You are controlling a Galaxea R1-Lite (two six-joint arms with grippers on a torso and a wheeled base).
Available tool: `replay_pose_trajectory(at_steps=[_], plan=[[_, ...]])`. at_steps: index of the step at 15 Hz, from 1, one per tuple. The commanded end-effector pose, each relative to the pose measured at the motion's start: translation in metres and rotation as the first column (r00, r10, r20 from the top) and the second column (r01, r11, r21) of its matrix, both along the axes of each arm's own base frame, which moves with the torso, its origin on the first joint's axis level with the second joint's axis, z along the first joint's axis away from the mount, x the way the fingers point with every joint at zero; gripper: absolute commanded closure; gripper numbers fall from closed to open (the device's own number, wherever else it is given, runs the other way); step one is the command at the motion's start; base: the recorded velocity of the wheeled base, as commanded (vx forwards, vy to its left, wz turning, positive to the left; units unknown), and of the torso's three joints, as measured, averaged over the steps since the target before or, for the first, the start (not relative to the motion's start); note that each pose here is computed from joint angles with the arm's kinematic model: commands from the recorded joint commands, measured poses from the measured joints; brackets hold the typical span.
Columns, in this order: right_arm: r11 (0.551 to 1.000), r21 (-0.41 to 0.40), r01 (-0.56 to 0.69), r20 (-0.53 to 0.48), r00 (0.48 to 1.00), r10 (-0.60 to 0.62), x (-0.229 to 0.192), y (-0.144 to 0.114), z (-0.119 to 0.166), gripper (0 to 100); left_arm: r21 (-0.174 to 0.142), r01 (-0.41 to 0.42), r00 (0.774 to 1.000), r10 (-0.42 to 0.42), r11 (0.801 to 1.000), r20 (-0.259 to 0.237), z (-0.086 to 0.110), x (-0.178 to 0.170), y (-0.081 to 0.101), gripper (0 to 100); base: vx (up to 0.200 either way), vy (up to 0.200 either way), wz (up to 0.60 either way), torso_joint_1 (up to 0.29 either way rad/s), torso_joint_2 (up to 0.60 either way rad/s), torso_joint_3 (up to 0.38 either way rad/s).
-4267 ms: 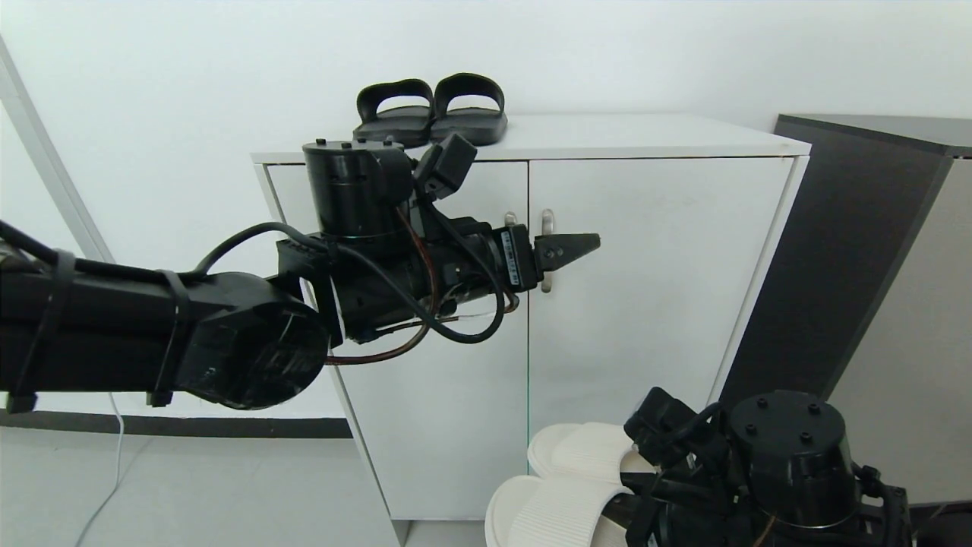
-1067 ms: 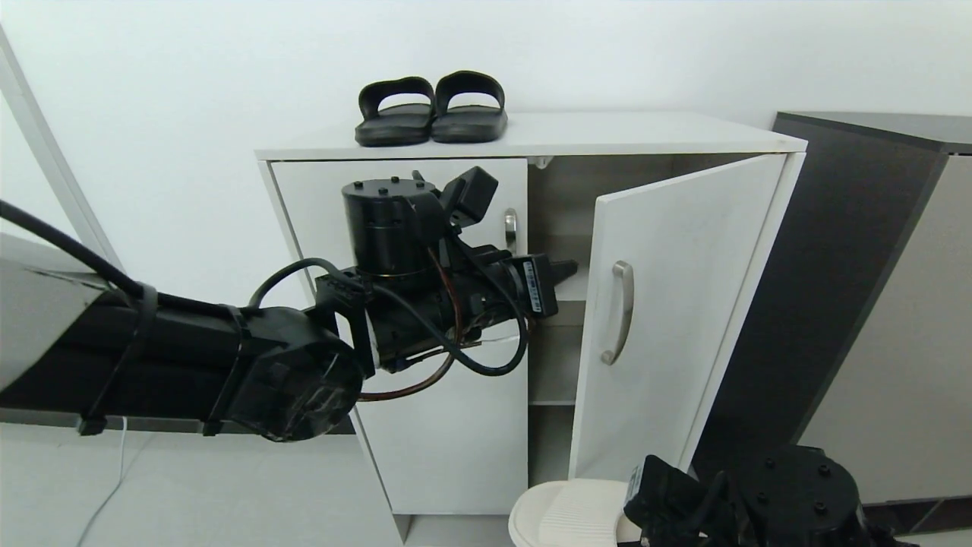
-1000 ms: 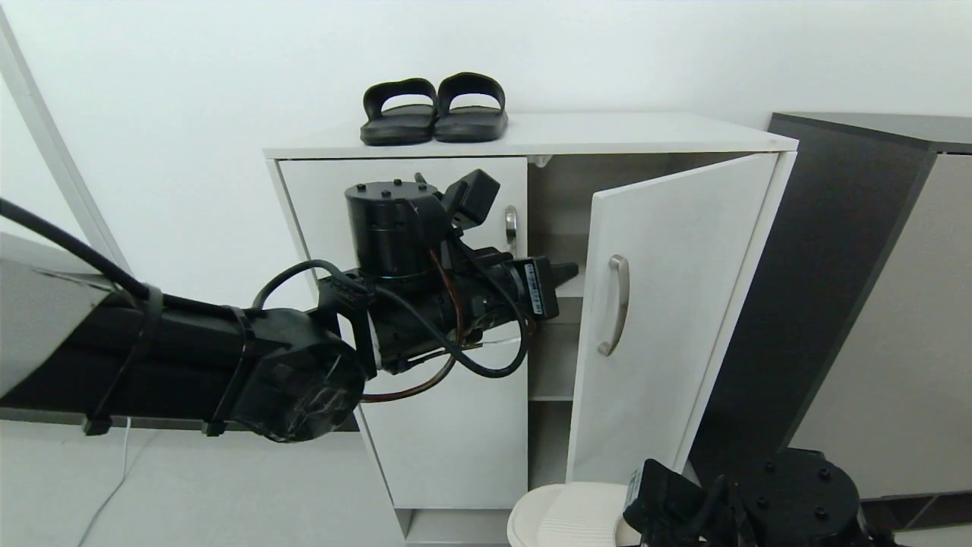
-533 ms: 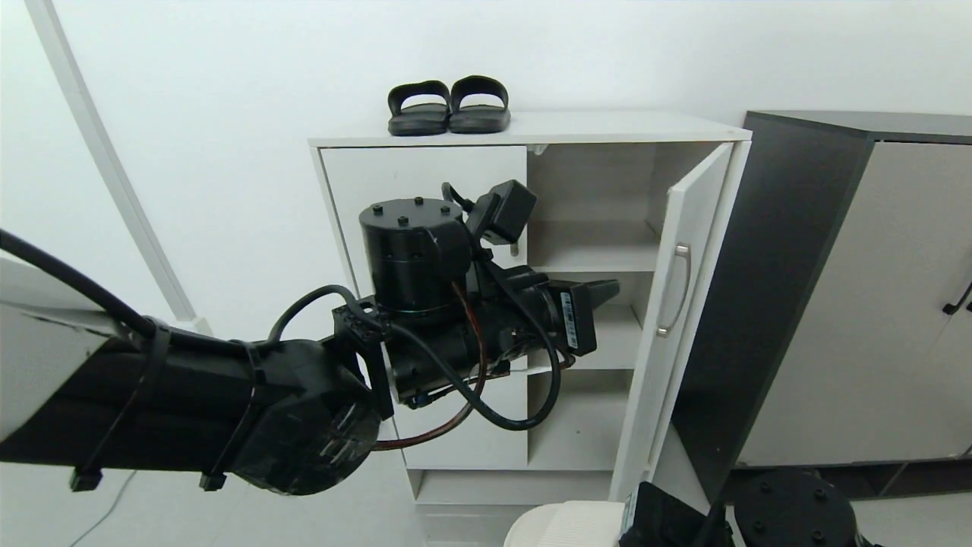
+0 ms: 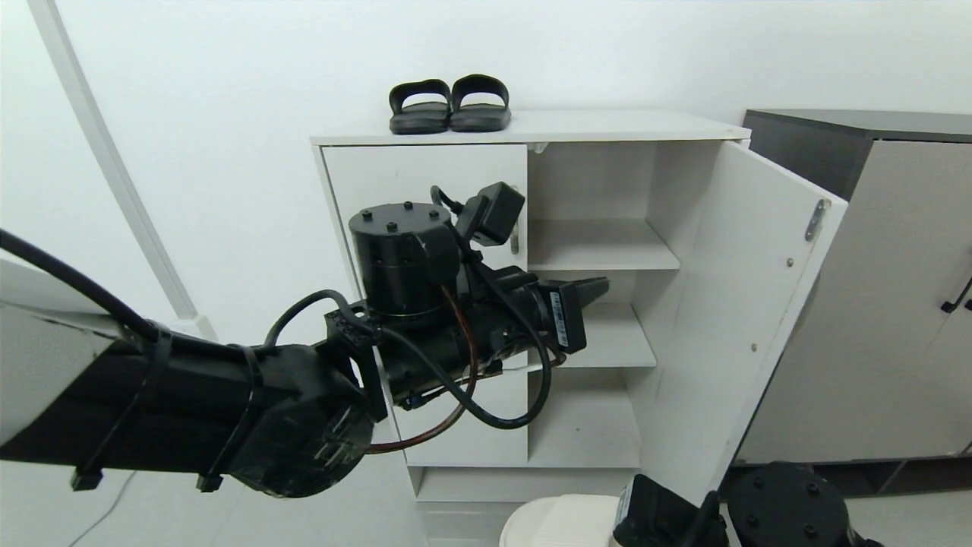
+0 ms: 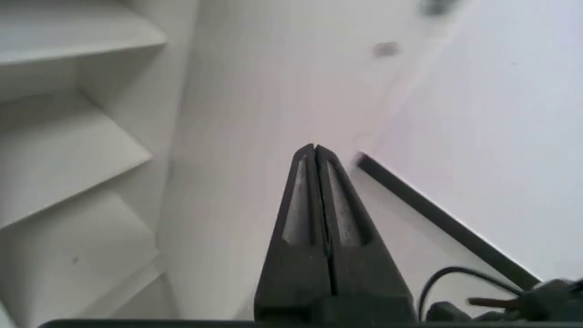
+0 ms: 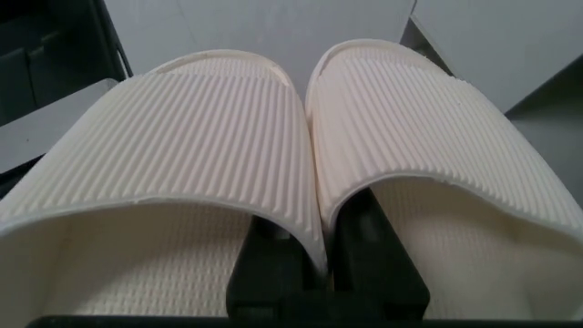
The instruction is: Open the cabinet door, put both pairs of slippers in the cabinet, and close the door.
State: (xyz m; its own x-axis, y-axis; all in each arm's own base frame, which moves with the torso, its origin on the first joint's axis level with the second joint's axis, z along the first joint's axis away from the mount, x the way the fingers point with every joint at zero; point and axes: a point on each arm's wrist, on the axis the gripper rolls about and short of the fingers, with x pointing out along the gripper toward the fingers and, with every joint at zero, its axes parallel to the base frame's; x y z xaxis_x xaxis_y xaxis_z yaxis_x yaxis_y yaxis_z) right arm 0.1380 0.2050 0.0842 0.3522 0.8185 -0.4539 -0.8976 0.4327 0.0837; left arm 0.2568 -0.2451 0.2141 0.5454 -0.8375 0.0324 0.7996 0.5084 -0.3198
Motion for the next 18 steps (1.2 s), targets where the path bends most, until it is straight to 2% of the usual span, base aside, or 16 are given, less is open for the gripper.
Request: replay_pose_trajectory(at_steps=[1, 2, 3, 4, 6, 7, 8, 9, 10, 12, 13, 14, 15, 17, 18], plan=[[0.996, -0.005, 0.084, 0.003, 0.996, -0.084, 0.019, 0.004, -0.003, 100, -0.026, -0.054, 0.998, 0.055, 0.998, 0.027, 0.014, -0.003, 0.018, 100, 0.000, 0.000, 0.00, 0.000, 0.00, 0.000], [0.982, -0.009, 0.190, 0.012, 0.982, -0.190, 0.033, 0.007, -0.005, 100, -0.045, -0.130, 0.990, 0.132, 0.990, 0.040, 0.026, -0.007, 0.033, 100, 0.000, 0.000, 0.00, 0.000, 0.00, 0.000], [0.939, 0.002, 0.345, 0.021, 0.938, -0.345, 0.048, 0.014, -0.006, 100, -0.062, -0.246, 0.968, 0.249, 0.967, 0.041, 0.042, -0.022, 0.056, 100, 0.000, 0.000, 0.00, 0.000, 0.00, 0.000], [0.897, 0.003, 0.443, 0.040, 0.896, -0.443, 0.058, 0.019, -0.009, 100, -0.053, -0.316, 0.948, 0.318, 0.947, 0.030, 0.050, -0.037, 0.076, 100, 0.000, 0.000, 0.00, 0.000, 0.00, 0.000], [0.799, 0.006, 0.602, 0.103, 0.794, -0.599, 0.085, 0.024, -0.015, 100, 0.013, -0.409, 0.912, 0.408, 0.912, 0.033, 0.060, -0.083, 0.117, 100, 0.000, 0.000, 0.00, 0.000, 0.00, 0.000], [0.751, 0.021, 0.660, 0.129, 0.743, -0.657, 0.098, 0.027, -0.015, 100, 0.043, -0.474, 0.881, 0.473, 0.880, 0.034, 0.062, -0.104, 0.137, 100, 0.000, 0.000, 0.00, 0.000, 0.00, 0.000], [0.707, 0.033, 0.706, 0.145, 0.697, -0.702, 0.109, 0.028, -0.017, 100, 0.092, -0.560, 0.829, 0.559, 0.824, 0.035, 0.056, -0.125, 0.158, 100, 0.000, 0.000, 0.00, 0.000, 0.00, 0.000], [0.679, 0.037, 0.733, 0.156, 0.667, -0.728, 0.115, 0.028, -0.018, 100, 0.113, -0.616, 0.787, 0.616, 0.779, 0.044, 0.051, -0.138, 0.175, 100, 0.000, 0.000, 0.00, 0.000, 0.00, 0.000], [0.638, 0.049, 0.769, 0.175, 0.622, -0.763, 0.122, 0.028, -0.017, 100, 0.138, -0.714, 0.699, 0.712, 0.687, 0.074, 0.039, -0.159, 0.204, 100, 0.000, 0.000, 0.00, 0.000, 0.00, 0.000], [0.625, 0.058, 0.779, 0.181, 0.607, -0.774, 0.123, 0.027, -0.015, 100, 0.097, -0.844, 0.535, 0.840, 0.527, 0.093, 0.018, -0.193, 0.232, 100, 0.000, 0.000, 0.00, 0.000, 0.00, 0.000], [0.625, 0.059, 0.778, 0.182, 0.607, -0.773, 0.124, 0.027, -0.014, 100, 0.071, -0.901, 0.432, 0.896, 0.427, 0.101, 0.005, -0.211, 0.242, 100, 0.000, 0.000, 0.00, 0.000, 0.00, 0.000], [0.625, 0.055, 0.778, 0.182, 0.608, -0.773, 0.124, 0.027, -0.015, 100, 0.051, -0.939, 0.344, 0.933, 0.341, 0.108, -0.012, -0.228, 0.248, 100, 0.000, 0.000, 0.00, 0.000, 0.00, 0.000], [0.625, 0.055, 0.778, 0.182, 0.608, -0.773, 0.124, 0.028, -0.016, 100, 0.046, -0.954, 0.300, 0.947, 0.297, 0.110, -0.029, -0.238, 0.252, 100, 0.000, 0.000, 0.00, 0.000, 0.00, 0.000], [0.624, 0.054, 0.780, 0.185, 0.606, -0.773, 0.124, 0.027, -0.016, 100, 0.060, -0.979, 0.201, 0.968, 0.194, 0.152, -0.069, -0.257, 0.255, 100, 0.000, 0.000, 0.00, 0.000, 0.00, 0.000], [0.623, 0.057, 0.780, 0.186, 0.605, -0.775, 0.124, 0.027, -0.015, 100, 0.048, -0.988, 0.155, 0.975, 0.150, 0.157, -0.081, -0.263, 0.256, 100, 0.000, 0.000, 0.00, 0.000, 0.00, 0.000]])
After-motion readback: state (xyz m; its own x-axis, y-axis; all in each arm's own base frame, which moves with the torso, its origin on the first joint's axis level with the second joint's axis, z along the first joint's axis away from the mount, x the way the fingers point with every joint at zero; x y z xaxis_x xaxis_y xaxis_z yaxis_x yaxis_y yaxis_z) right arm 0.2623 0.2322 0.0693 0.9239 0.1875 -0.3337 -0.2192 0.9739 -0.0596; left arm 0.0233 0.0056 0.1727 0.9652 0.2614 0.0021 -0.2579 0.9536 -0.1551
